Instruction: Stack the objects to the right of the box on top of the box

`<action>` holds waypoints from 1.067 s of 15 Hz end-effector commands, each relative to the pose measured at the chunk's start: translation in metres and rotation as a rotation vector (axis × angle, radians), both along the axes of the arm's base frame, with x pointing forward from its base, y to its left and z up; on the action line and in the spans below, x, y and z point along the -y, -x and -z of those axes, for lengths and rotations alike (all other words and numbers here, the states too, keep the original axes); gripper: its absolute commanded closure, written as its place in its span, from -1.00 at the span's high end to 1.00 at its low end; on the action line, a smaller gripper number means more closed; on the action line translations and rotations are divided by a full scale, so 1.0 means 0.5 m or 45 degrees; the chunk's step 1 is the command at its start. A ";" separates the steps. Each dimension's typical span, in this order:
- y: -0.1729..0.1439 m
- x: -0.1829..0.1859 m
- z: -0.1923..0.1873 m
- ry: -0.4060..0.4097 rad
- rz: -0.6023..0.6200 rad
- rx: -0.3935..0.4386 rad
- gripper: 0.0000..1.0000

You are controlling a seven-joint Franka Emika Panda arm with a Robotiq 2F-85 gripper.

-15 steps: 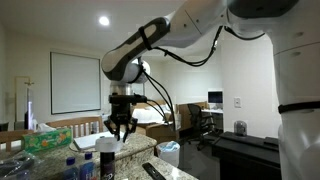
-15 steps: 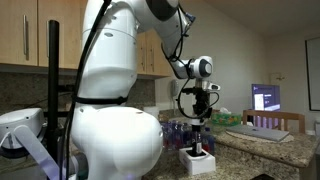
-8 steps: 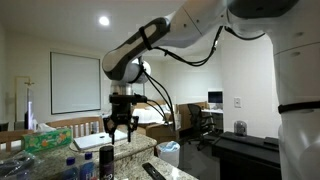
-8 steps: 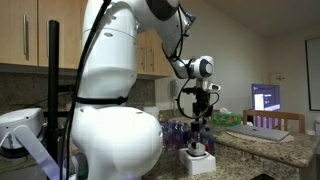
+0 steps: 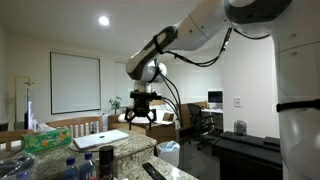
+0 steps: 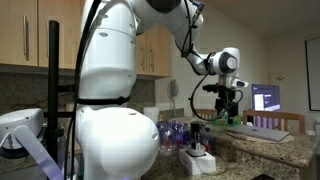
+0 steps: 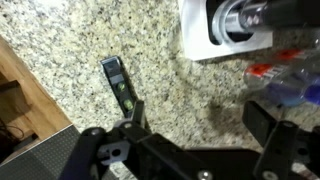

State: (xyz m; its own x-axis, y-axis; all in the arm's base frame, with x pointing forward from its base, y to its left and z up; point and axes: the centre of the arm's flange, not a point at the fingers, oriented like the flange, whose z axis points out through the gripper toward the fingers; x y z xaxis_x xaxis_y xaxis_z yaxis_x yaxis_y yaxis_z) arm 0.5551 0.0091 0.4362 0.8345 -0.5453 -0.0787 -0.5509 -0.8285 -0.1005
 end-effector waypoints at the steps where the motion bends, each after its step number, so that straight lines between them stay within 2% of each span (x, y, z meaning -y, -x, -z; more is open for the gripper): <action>1: -0.030 0.112 0.110 0.013 0.246 0.019 1.00; 4: -0.036 0.162 0.231 0.067 0.372 -0.021 1.00; 7: -0.040 0.172 0.333 0.070 0.379 -0.089 1.00; 9: -0.042 0.171 0.376 0.082 0.344 -0.130 1.00; 13: -0.032 0.190 0.400 0.109 0.249 -0.199 1.00; 16: -0.019 0.199 0.407 0.142 0.141 -0.179 1.00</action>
State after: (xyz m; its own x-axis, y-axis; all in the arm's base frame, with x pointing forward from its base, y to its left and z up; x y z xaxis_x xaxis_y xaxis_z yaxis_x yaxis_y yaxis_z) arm 0.5693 -0.0834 0.2321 0.6892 -0.7122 -0.1331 -0.7114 -0.7000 0.0619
